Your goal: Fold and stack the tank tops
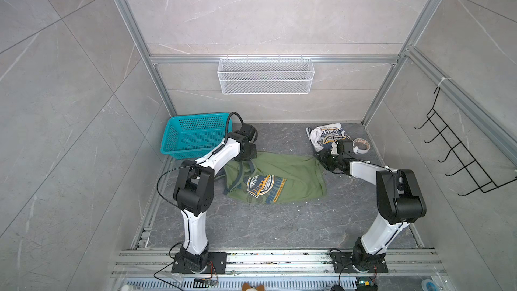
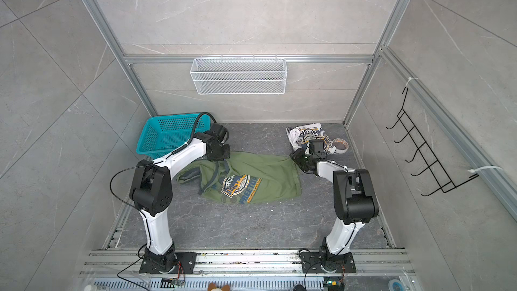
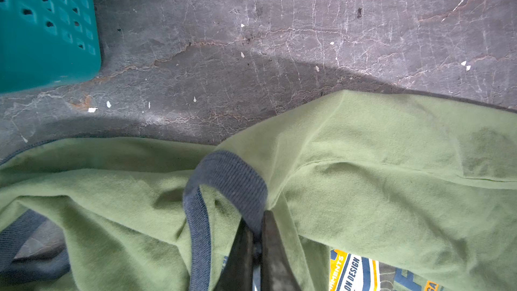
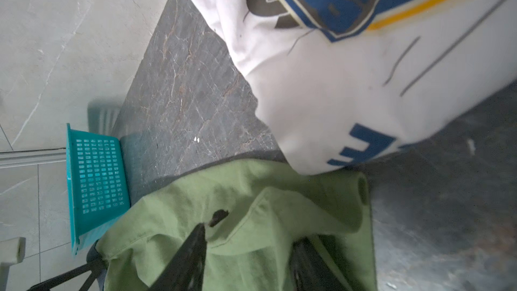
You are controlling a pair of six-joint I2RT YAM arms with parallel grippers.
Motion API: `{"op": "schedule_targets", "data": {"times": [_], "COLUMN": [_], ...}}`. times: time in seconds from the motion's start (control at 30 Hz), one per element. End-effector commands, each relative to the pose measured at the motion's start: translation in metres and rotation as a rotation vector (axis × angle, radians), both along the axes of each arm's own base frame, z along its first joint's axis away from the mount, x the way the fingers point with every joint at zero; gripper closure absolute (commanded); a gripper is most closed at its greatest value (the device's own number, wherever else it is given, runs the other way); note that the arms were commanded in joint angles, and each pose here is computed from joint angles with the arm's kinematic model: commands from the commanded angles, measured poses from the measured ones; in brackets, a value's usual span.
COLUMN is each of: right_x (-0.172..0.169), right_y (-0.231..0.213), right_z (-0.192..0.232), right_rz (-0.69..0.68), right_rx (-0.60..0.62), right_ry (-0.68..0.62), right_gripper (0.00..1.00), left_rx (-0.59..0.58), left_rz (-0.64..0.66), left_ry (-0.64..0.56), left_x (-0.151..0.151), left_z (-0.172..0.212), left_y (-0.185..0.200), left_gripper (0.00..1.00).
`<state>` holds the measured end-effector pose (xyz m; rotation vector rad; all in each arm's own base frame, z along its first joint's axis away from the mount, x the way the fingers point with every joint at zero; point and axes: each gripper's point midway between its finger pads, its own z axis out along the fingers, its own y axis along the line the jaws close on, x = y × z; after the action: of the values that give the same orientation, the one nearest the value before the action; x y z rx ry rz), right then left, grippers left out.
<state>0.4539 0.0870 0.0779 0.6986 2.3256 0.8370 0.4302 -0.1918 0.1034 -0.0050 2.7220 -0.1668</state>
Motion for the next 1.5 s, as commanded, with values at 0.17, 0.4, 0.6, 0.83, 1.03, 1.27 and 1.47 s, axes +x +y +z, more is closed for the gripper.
{"op": "schedule_targets", "data": {"times": [0.17, 0.4, 0.6, 0.83, 1.03, 1.27, 1.47], "right_x": [0.009, 0.014, 0.009, -0.025, -0.066, -0.118, -0.174], "right_y": [-0.017, -0.017, -0.02, -0.039, -0.052, -0.057, -0.043], "right_z": [-0.02, -0.023, 0.004, 0.088, 0.171, 0.267, 0.349], "right_rz": [-0.073, -0.074, -0.066, -0.085, -0.124, -0.129, -0.046], "right_rx": [-0.039, -0.044, -0.069, -0.199, -0.258, -0.293, -0.282], "right_ry": [0.075, 0.081, 0.037, -0.079, -0.219, -0.425, -0.65], "right_gripper": [0.55, 0.66, 0.87, 0.97, 1.0, 1.0, 1.0], "left_rx": [-0.021, -0.033, -0.078, -0.14, -0.208, -0.315, -0.409], "left_rz": [-0.002, -0.002, -0.004, 0.009, 0.028, 0.036, -0.031], "left_ry": [-0.018, -0.023, -0.075, -0.266, -0.449, -0.662, -0.83], "left_x": [-0.004, -0.005, -0.009, -0.023, -0.051, -0.099, -0.152], "left_z": [0.008, 0.009, 0.033, 0.101, 0.171, 0.251, 0.325], "left_y": [0.0, -0.001, -0.003, 0.011, 0.029, 0.052, 0.067], "left_gripper": [1.0, 1.0, 1.0, 1.0, 1.0, 1.0, 1.0]}}
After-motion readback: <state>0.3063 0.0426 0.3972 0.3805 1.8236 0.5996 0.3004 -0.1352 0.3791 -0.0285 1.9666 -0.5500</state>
